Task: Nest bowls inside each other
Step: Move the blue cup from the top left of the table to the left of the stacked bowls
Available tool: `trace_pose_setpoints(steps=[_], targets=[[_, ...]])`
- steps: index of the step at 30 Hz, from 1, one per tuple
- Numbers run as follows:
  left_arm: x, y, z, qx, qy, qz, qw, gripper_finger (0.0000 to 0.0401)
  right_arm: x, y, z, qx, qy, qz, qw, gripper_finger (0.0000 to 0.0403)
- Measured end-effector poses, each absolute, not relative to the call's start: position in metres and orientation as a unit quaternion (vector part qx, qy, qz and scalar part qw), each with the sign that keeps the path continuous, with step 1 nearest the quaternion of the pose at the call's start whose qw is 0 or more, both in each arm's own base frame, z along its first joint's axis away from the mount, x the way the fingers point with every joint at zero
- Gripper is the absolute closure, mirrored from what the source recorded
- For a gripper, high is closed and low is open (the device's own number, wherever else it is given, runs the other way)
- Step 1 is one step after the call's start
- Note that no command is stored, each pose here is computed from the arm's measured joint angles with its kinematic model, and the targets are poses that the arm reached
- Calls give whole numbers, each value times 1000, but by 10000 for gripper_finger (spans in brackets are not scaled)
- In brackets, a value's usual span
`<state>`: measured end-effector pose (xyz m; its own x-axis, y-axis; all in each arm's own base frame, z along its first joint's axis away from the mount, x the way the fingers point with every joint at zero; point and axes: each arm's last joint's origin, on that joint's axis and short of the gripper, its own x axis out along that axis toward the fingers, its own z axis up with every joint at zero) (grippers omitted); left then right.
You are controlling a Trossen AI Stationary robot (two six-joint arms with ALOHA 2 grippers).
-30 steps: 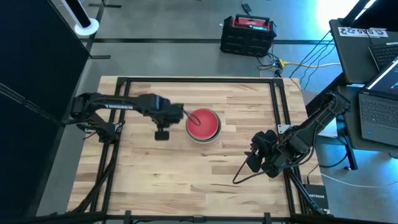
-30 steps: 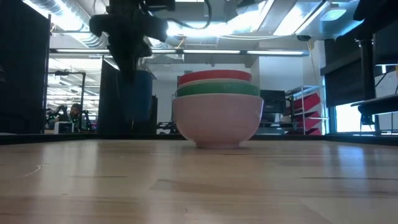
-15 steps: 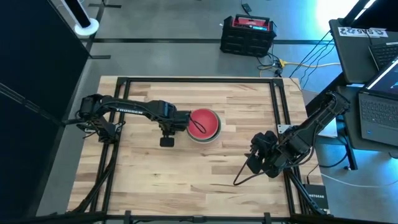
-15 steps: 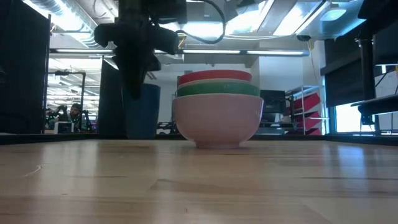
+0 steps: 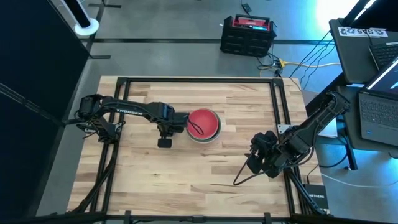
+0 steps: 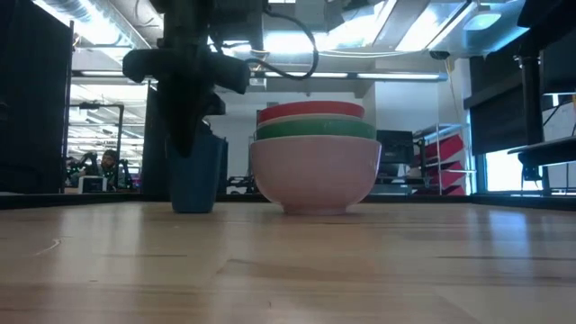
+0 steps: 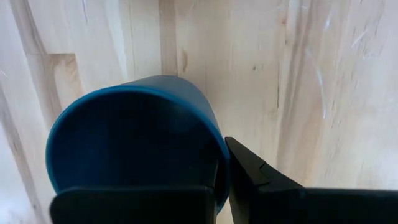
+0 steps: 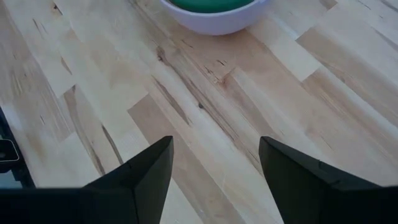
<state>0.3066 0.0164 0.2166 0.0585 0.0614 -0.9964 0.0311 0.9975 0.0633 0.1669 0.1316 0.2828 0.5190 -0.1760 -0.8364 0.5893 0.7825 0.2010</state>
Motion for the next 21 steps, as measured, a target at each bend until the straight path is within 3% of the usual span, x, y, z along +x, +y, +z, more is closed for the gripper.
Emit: trace_pose_setpoints(steps=[21], targets=[[308,22,217,34,681,1,732,398,167,132,283,239,434,-228,838,180]])
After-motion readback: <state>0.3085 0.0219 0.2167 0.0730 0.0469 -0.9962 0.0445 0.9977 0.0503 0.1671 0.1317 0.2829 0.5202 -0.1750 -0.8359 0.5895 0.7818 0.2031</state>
